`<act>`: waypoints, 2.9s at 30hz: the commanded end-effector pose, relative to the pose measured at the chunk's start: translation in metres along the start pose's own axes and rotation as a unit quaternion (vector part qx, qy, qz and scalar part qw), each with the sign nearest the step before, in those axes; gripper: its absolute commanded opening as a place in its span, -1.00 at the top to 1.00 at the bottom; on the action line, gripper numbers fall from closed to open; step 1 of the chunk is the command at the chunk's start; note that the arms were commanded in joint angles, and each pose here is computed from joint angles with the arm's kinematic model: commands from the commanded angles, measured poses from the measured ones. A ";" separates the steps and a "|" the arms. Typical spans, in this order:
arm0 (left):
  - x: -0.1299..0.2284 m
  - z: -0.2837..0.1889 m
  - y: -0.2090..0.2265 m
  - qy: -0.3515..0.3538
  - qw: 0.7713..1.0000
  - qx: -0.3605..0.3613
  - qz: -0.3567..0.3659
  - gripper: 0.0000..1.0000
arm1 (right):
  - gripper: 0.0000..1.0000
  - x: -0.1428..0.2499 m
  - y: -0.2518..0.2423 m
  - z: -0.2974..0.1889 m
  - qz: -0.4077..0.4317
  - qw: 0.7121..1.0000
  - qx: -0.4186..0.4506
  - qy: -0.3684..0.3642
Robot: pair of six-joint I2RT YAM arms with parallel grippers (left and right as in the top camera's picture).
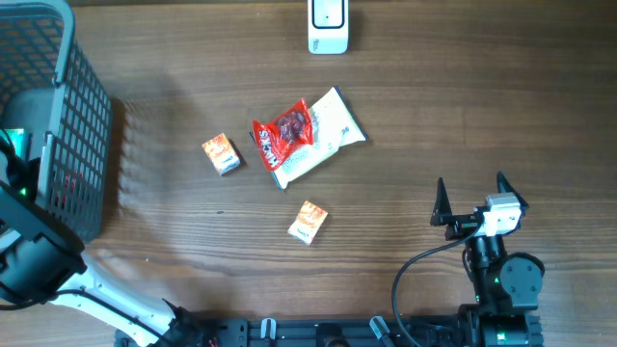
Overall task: Scan the item barcode
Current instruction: 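Reach the left gripper into the basket toward the red Nescafe stick, then grasp the red Nescafe stick, carry it below the wipes, release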
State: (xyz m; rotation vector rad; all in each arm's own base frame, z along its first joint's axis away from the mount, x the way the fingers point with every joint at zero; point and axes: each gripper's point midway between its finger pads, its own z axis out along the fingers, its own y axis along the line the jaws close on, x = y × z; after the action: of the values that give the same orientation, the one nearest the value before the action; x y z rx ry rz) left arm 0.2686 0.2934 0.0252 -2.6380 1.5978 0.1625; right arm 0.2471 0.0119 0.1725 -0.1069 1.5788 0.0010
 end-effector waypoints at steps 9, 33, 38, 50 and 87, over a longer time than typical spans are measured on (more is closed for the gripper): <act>0.003 0.021 0.026 -0.002 0.998 -0.056 0.001 0.92 | -1.00 0.000 -0.005 0.000 0.008 1.000 0.012 -0.001; -0.021 -0.242 0.036 -0.114 0.952 0.284 -0.002 0.92 | -1.00 0.000 -0.005 0.000 0.008 1.000 0.012 -0.001; 0.011 -0.291 0.055 -0.113 0.928 0.354 0.033 0.92 | -0.99 0.000 -0.004 0.000 0.008 1.000 0.012 -0.001; 0.244 -0.306 0.076 -0.003 0.795 0.389 0.466 0.92 | -0.99 0.000 -0.004 0.000 0.008 1.000 0.012 -0.001; 0.324 -0.259 0.049 -0.046 0.726 0.174 0.663 -0.99 | -0.99 0.000 -0.005 0.000 0.008 1.000 0.012 -0.001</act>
State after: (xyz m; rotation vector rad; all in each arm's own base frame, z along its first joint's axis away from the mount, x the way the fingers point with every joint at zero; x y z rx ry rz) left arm 0.3735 -0.0663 0.1920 -0.7431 2.8947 0.0404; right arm 0.2472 0.0114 0.1725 -0.1042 1.5790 -0.0017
